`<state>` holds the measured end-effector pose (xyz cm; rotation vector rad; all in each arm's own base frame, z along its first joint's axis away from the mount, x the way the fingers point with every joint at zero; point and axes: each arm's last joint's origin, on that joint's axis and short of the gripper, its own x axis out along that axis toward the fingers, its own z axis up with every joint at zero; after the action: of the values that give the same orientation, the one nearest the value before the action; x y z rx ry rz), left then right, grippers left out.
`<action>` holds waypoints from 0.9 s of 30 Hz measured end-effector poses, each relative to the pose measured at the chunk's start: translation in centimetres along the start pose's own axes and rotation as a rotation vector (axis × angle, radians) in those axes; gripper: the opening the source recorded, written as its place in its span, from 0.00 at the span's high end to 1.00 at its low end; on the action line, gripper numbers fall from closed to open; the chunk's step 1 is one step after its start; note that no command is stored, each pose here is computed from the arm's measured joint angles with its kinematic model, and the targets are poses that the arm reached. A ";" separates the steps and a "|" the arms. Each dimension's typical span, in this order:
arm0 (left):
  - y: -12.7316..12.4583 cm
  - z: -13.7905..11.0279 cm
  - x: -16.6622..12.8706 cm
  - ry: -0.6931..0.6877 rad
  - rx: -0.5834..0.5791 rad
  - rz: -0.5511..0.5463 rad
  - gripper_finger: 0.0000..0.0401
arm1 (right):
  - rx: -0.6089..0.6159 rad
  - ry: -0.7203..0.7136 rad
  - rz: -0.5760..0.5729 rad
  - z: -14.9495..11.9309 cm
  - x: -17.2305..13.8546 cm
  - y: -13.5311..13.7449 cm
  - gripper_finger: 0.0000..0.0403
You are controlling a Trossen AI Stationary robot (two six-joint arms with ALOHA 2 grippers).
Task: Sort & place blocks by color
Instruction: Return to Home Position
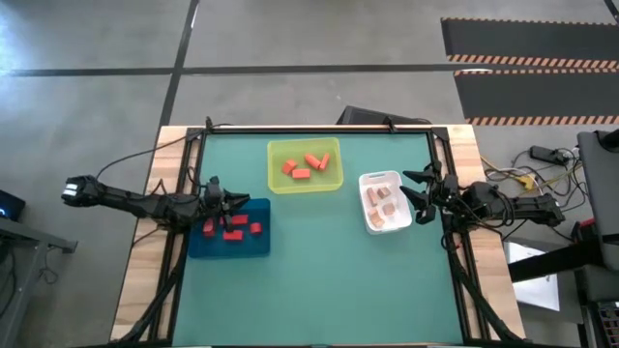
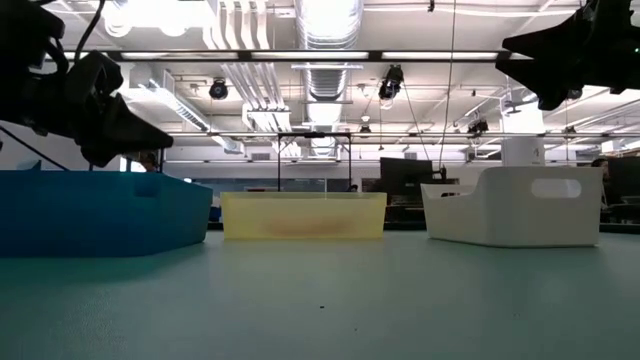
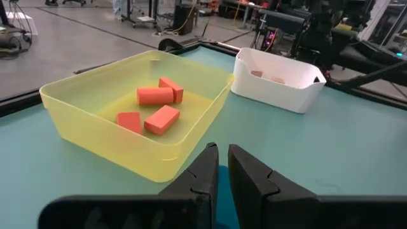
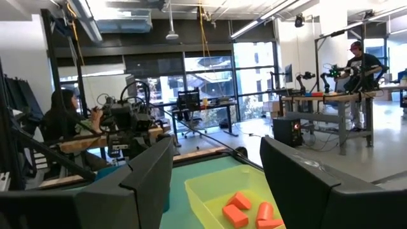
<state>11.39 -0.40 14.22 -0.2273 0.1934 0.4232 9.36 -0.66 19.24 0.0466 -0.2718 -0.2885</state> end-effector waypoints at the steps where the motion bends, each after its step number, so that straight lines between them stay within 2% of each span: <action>1: 0.0 0.0 0.0 0.002 0.001 0.001 0.95 | 0.001 0.000 0.000 0.0 0.0 0.0 0.44; 27: 0.0 -0.4 0.2 0.033 0.022 0.011 0.95 | 0.007 0.001 0.000 0.0 0.0 0.0 0.44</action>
<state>11.54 -0.44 13.84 -0.2120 0.2314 0.4279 9.37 -0.66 19.22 0.0539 -0.2721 -0.2875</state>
